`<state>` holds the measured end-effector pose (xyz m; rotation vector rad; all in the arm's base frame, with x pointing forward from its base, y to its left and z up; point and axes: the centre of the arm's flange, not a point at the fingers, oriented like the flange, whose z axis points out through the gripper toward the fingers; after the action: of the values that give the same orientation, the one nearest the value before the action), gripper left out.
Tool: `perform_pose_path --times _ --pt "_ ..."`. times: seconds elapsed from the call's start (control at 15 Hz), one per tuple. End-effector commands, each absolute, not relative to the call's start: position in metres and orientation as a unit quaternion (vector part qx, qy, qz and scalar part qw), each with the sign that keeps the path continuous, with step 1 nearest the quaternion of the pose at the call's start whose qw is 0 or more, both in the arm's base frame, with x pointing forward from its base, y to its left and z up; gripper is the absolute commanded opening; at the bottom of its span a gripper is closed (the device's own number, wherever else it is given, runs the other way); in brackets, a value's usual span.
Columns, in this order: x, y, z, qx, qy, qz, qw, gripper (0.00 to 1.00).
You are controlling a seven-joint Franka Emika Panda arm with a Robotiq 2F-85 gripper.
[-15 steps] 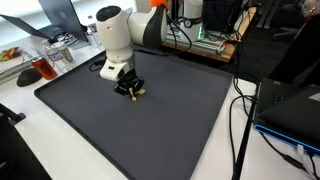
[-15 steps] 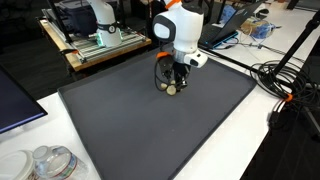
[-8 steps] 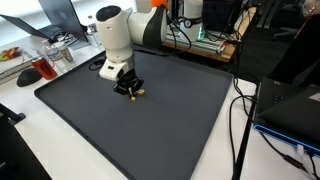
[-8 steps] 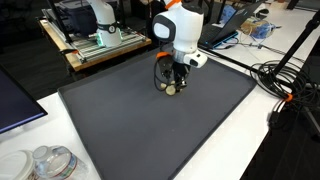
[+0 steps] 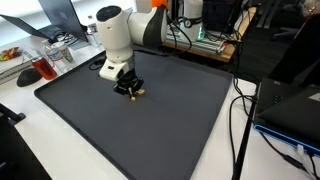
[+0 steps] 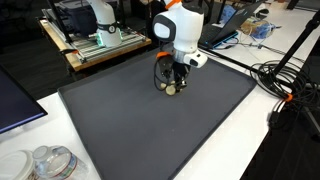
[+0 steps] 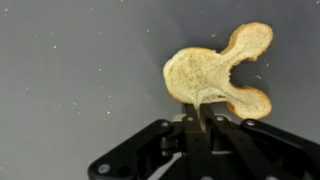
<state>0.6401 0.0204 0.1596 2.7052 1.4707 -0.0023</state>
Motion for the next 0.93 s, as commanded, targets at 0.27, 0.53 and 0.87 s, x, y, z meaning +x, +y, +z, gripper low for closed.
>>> perform_pose_path --times 0.27,0.53,0.87 --pt "0.638 0.02 0.161 0.891 0.453 -0.019 0.035 0.02" --pt "0.633 0.026 0.175 0.903 0.426 -0.015 0.048 0.49" --pt "0.632 0.036 0.195 0.91 0.411 -0.004 0.056 0.84"
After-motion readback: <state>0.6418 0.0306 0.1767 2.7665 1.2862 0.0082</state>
